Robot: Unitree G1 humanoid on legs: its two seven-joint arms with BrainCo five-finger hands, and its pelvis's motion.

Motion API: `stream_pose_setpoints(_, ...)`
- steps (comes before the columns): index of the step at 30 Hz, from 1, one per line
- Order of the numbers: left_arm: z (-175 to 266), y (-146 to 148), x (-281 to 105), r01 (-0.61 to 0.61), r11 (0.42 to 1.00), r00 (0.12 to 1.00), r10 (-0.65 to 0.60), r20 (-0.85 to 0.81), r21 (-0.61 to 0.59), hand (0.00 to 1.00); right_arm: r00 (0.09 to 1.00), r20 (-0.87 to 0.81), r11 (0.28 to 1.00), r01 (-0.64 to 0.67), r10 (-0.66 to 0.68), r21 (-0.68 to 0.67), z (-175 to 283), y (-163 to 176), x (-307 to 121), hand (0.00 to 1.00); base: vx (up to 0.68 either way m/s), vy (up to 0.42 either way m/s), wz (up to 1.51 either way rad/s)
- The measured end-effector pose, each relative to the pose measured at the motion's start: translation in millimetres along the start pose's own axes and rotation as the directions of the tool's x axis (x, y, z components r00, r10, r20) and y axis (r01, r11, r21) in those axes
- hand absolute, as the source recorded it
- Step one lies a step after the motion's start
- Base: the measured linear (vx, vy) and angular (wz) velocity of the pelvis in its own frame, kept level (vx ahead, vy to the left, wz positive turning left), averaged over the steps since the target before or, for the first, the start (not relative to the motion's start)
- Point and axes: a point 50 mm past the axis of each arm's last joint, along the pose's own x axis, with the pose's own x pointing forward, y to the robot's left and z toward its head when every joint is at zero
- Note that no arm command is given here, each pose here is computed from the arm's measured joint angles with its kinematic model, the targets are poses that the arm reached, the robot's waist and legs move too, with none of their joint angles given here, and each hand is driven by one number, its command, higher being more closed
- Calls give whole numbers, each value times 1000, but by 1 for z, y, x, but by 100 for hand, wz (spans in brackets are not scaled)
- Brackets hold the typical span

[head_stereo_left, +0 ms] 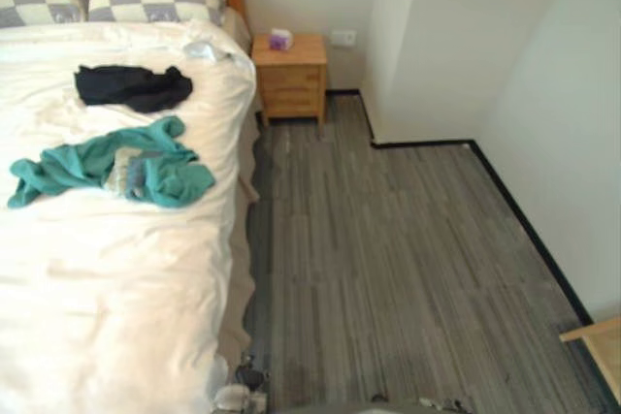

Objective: Tidy the bed and pick cloth on bed and put in laundry

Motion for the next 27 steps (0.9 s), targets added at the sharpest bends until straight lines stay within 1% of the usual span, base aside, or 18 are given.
stream_pose_setpoints(2,0,0,0,-1,1000,1000,1,0,-5,0,1000,1,1000,1,-1,1,0,0,0,0,0,0,9)
stream_pose_setpoints(6,1,5,0,-16,996,1000,17,4,-90,0,1000,3,1000,4,-4,15,1,-1,0,0,-29,-42,22)
stream_pose_setpoints(8,-4,17,0,-61,978,998,61,-7,-199,0,1000,6,999,-2,2,37,3,2,1,0,-83,-59,5)
stream_pose_setpoints(10,-8,33,-1,-106,957,994,106,-18,-270,0,1000,14,999,-27,27,44,6,10,1,0,-103,-127,-4)
stream_pose_setpoints(11,-6,42,-3,-127,934,991,134,-4,-335,0,999,24,999,-32,31,35,8,10,1,0,-106,-129,-21)
stream_pose_setpoints(12,-3,43,-3,-127,920,990,143,16,-371,0,999,33,999,-28,28,21,11,7,2,0,-64,-70,-36)
stream_pose_setpoints(14,-4,35,-4,-115,897,990,137,20,-426,0,998,63,1000,-19,19,4,20,0,4,0,28,-34,-79)
stream_pose_setpoints(15,-3,37,-4,-115,898,990,139,26,-425,0,996,85,1000,-24,23,4,28,2,4,0,106,28,-78)
stream_pose_setpoints(17,0,30,-3,-86,900,993,114,40,-426,0,996,88,1000,-20,20,0,32,1,6,0,169,113,-44)
stream_pose_setpoints(19,3,27,-3,-67,913,994,97,56,-403,0,993,110,1000,-29,30,-4,42,4,7,0,149,119,-22)
stream_pose_setpoints(22,8,20,-2,-39,926,994,72,76,-376,0,988,146,999,-49,52,-21,55,12,8,0,202,161,-28)
stream_pose_setpoints(23,12,15,-1,-19,941,995,52,88,-338,0,984,161,997,-76,80,-33,61,22,7,0,372,143,-10)
stream_pose_setpoints(24,14,15,-1,-10,954,995,40,95,-301,0,983,154,995,-98,102,-32,58,29,6,0,374,113,-2)
stream_pose_setpoints(27,15,19,0,-9,958,995,36,89,-287,0,982,137,991,-124,129,-44,50,34,5,0,341,138,-14)
